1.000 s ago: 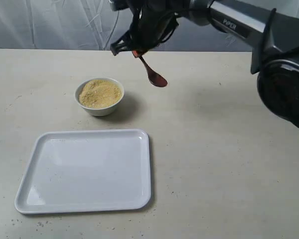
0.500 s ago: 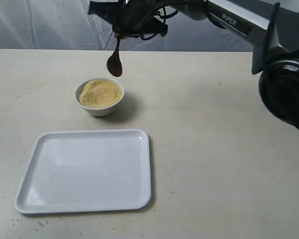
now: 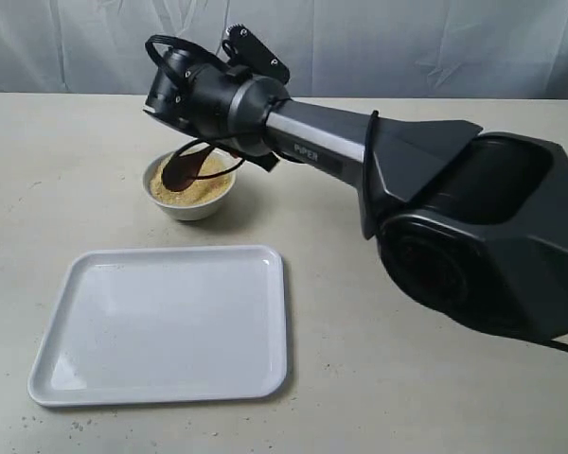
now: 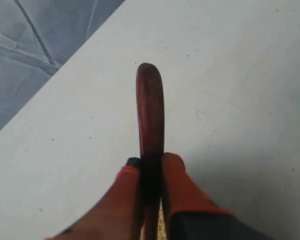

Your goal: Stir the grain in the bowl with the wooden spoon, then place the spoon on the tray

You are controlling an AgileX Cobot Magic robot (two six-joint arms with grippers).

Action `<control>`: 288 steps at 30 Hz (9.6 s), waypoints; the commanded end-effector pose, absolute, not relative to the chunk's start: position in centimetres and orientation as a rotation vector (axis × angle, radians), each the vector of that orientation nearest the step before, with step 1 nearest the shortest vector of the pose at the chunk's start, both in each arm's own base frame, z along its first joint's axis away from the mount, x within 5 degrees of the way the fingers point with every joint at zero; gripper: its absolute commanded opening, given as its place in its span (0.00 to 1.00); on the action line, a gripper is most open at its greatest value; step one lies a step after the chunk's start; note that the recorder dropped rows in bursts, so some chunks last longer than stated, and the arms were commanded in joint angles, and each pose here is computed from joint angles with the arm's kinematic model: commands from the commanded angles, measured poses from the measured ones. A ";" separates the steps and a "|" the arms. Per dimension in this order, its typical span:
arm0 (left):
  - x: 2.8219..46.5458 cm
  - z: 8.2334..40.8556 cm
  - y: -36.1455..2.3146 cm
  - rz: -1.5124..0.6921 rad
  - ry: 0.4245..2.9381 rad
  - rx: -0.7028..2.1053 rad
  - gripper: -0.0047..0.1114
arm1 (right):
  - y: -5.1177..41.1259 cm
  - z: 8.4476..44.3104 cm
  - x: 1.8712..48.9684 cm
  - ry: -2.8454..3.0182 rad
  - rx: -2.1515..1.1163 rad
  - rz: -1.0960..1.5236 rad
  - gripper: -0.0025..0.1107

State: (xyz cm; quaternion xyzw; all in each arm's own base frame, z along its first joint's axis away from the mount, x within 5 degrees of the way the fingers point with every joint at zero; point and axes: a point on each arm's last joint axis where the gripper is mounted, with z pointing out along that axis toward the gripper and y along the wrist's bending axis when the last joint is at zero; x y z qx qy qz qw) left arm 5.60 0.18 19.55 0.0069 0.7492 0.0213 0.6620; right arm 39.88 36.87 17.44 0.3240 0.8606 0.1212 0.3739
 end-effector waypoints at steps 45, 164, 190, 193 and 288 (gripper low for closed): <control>5.6 19.5 0.2 0.046 1.688 0.013 0.04 | 34.1 22.5 42.1 2.540 0.221 0.658 0.02; 5.6 19.4 0.2 0.046 1.690 0.013 0.04 | 23.6 11.2 42.3 2.125 0.286 1.499 0.17; 5.6 19.4 0.2 0.046 1.690 0.013 0.04 | 25.9 8.1 46.3 2.134 0.387 1.510 0.40; 5.6 19.4 0.2 0.046 1.690 0.013 0.04 | 26.2 7.7 46.2 2.148 0.396 1.488 0.40; 5.6 19.4 0.2 0.046 1.690 0.013 0.04 | 31.0 15.7 43.9 1.606 -0.714 0.800 0.01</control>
